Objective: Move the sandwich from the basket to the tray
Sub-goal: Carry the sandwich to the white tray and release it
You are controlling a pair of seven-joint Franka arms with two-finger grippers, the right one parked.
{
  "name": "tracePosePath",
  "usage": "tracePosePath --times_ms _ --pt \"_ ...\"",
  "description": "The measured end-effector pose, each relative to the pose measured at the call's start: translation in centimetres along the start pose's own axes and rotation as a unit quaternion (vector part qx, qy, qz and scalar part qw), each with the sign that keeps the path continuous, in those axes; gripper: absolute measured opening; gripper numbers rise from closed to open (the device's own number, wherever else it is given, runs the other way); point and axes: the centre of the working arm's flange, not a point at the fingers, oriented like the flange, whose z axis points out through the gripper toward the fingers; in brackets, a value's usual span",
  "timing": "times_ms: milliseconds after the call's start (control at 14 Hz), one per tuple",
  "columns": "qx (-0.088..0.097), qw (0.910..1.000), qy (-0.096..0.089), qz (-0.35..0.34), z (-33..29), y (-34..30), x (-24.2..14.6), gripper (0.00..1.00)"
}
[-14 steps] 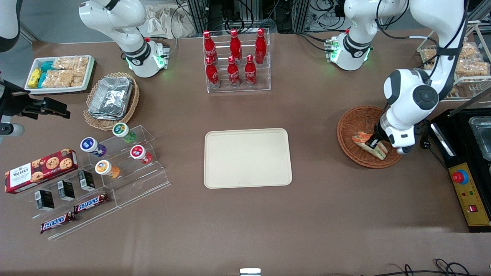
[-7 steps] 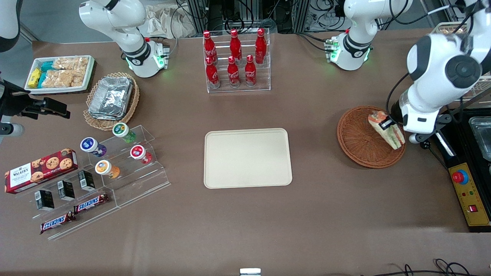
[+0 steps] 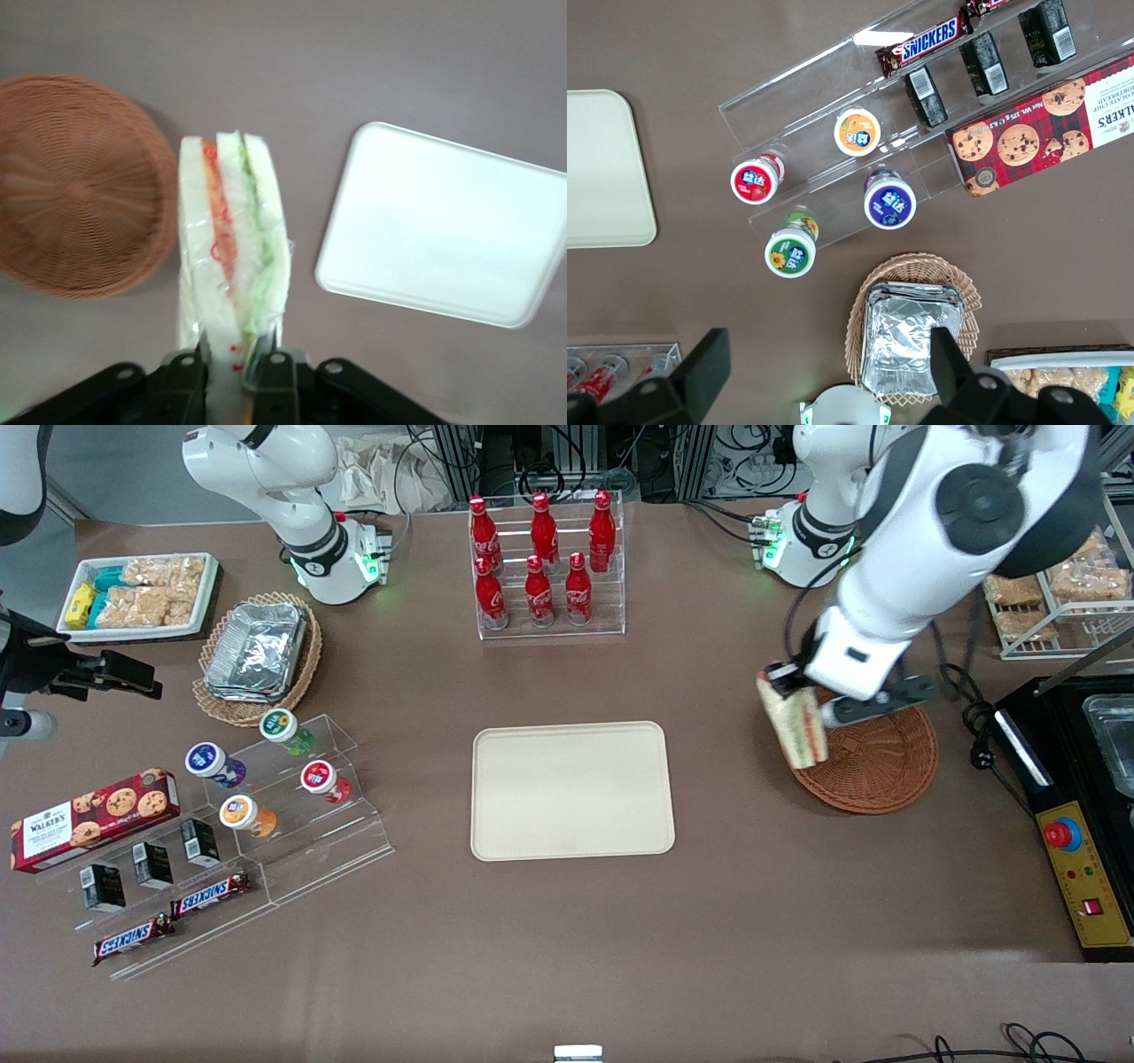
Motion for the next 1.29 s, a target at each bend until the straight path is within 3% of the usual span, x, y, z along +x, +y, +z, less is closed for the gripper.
tracePosePath --times_ms 143,357,714,1071,1286 --pt "-0.021 0.9995 0.002 0.024 4.0 4.2 0.0 0.2" --pt "-0.04 0.9976 -0.013 0.054 12.4 9.5 -0.5 0.2" --pt "-0.034 0.9953 0.002 0.09 24.4 12.5 -0.1 0.2" --pt "-0.018 0.9947 -0.002 0.101 27.9 12.6 -0.3 0.19" --pt "-0.018 0.9964 -0.001 0.083 27.9 12.7 -0.4 0.42"
